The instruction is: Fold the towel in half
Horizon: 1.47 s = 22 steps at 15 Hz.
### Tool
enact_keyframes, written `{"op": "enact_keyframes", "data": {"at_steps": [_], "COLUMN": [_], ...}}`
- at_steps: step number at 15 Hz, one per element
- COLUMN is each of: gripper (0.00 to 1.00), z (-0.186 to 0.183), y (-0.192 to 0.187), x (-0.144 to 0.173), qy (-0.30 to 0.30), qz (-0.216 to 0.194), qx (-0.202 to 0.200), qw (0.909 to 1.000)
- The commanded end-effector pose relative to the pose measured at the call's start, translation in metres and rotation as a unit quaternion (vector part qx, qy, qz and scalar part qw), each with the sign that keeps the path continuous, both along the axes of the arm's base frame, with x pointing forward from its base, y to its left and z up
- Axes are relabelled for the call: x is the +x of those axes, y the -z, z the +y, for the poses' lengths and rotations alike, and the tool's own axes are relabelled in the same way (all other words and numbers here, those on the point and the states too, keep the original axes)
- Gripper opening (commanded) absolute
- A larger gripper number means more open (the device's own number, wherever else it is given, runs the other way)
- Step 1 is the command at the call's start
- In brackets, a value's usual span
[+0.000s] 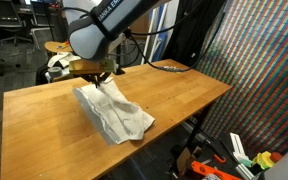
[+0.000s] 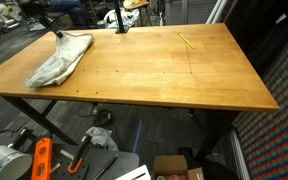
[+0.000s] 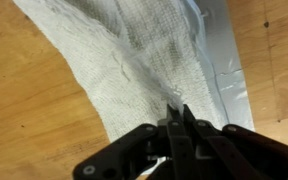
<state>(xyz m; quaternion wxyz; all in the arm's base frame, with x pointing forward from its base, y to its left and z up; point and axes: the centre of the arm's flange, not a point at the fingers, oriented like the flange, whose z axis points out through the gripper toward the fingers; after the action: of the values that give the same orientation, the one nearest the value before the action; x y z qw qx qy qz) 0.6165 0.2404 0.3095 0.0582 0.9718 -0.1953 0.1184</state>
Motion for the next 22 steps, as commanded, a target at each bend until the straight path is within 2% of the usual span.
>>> {"op": "enact_keyframes", "data": {"at_steps": [1, 8, 14, 22], "gripper": [0.01, 0.01, 0.01, 0.01], "z": [0.028, 0.038, 0.058, 0.089], "y": [0.001, 0.019, 0.029, 0.035], "x": [0.041, 0.087, 0.096, 0.091], "qy": [0.022, 0.050, 0.031, -0.019], "qz": [-0.013, -0.034, -0.035, -0.041], "qx": [0.009, -0.001, 0.006, 0.010], "qw": [0.9996, 0.9982, 0.9989, 0.9989]}}
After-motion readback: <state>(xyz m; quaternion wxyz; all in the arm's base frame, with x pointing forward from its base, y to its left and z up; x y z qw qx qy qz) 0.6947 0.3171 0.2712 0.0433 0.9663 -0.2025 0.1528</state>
